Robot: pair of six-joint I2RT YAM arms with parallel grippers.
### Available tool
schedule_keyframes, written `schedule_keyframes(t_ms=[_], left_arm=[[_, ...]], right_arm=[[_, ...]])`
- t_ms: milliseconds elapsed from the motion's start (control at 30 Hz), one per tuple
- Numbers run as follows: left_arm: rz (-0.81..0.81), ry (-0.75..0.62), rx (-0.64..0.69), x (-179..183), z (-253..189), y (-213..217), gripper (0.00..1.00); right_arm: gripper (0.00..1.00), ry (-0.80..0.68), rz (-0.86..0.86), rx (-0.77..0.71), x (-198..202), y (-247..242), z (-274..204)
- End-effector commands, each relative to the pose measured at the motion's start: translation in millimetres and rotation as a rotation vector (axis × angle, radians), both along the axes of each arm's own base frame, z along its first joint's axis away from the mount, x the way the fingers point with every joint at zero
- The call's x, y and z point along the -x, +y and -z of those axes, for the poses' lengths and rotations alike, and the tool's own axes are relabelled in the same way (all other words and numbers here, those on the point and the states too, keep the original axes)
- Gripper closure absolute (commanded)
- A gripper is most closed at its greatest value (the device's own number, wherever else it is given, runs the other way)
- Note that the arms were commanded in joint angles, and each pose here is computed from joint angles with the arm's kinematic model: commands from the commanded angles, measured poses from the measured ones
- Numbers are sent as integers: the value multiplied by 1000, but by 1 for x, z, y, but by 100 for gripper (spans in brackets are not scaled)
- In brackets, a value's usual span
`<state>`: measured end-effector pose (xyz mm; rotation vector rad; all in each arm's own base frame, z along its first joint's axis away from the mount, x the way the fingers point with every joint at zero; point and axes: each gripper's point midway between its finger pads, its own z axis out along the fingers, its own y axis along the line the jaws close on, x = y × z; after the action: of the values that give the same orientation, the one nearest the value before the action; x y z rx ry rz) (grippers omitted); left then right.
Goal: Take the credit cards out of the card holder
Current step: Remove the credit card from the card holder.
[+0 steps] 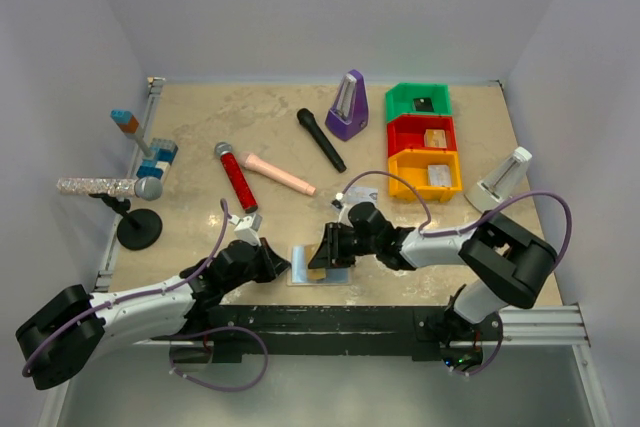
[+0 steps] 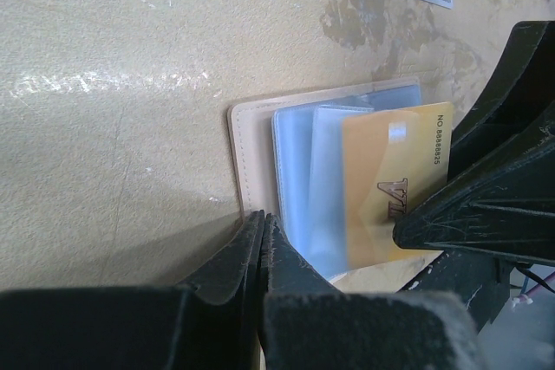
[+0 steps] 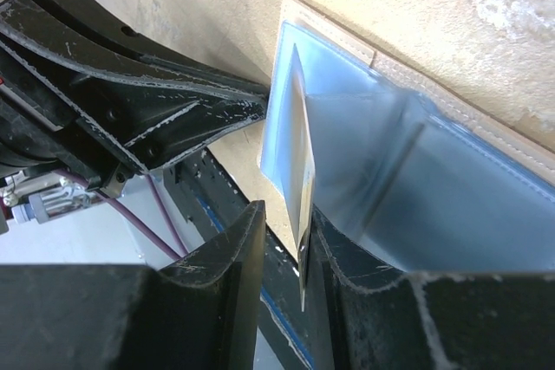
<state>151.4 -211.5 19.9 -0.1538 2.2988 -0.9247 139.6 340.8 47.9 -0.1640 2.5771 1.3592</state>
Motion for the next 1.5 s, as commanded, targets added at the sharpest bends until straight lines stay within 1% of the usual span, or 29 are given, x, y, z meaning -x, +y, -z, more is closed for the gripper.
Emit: schedule_keyframes(t_ms=[0, 167, 700, 800, 867, 933, 1133, 1467], left_arm=[[-13, 40, -74, 13, 33, 22, 100], [-13, 43, -78, 14, 35, 23, 100], [-24, 50, -87, 15, 36, 26, 100], [-33, 61, -89, 16, 39, 28, 100], [-39, 68, -89, 17, 40, 29, 100], [-46, 75, -88, 18, 42, 31, 100], [-58, 75, -86, 19, 43, 34, 100], [-81, 83, -85, 20, 43, 39, 100]], right_arm=[[72, -49, 12, -31, -6, 0, -11], [73, -50, 11, -29, -6, -2, -10], [84, -63, 11, -37, -6, -4, -12], [87, -68, 10, -38, -6, -5, -12], [92, -71, 9, -37, -6, -7, -12], [95, -75, 9, -37, -5, -8, -12], [100, -77, 9, -37, -5, -11, -12], [100, -78, 19, -33, -5, -18, -10]])
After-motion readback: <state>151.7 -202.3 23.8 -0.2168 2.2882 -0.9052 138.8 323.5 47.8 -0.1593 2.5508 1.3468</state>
